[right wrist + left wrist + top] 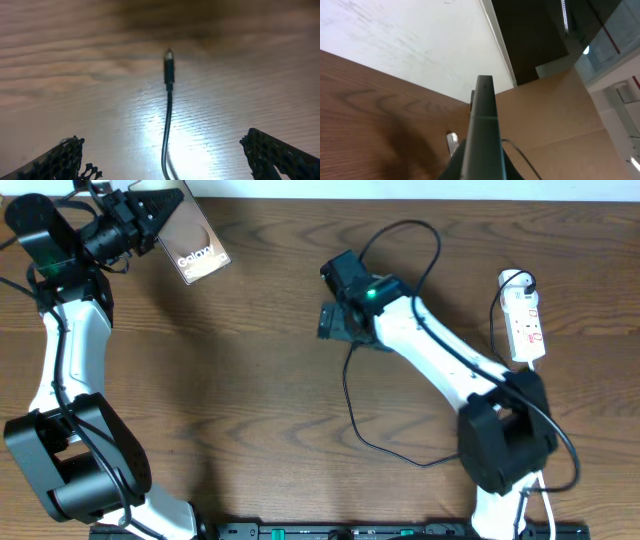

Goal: Plug charger to phone and switch on socket

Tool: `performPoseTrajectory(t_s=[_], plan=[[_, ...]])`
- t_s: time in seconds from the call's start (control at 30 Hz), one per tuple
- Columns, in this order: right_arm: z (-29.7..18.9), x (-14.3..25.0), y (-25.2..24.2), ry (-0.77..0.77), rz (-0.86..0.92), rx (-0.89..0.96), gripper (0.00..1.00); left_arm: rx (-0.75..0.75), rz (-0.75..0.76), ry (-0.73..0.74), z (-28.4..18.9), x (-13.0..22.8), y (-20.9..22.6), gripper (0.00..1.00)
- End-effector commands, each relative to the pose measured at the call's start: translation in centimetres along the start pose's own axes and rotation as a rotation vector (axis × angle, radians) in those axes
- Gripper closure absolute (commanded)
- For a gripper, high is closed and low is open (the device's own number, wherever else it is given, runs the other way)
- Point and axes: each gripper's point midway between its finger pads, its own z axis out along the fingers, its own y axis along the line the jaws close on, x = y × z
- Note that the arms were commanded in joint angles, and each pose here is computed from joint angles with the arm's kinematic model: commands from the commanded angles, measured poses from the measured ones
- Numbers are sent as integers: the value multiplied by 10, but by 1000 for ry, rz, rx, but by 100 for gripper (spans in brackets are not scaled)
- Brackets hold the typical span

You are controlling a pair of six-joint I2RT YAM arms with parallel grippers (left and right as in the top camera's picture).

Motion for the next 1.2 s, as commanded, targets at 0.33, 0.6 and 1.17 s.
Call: performPoseTrajectory(t_s=[0.33, 0.6, 1.17], plan=[[49, 15, -2, 91, 187, 28, 8, 20, 58, 17, 0, 1, -12, 93], [63, 13, -9, 97, 200, 50, 16, 20, 65, 16, 0, 1, -12, 93], [68, -21, -28, 40, 253, 33, 42, 20, 65, 15, 0, 1, -12, 93]])
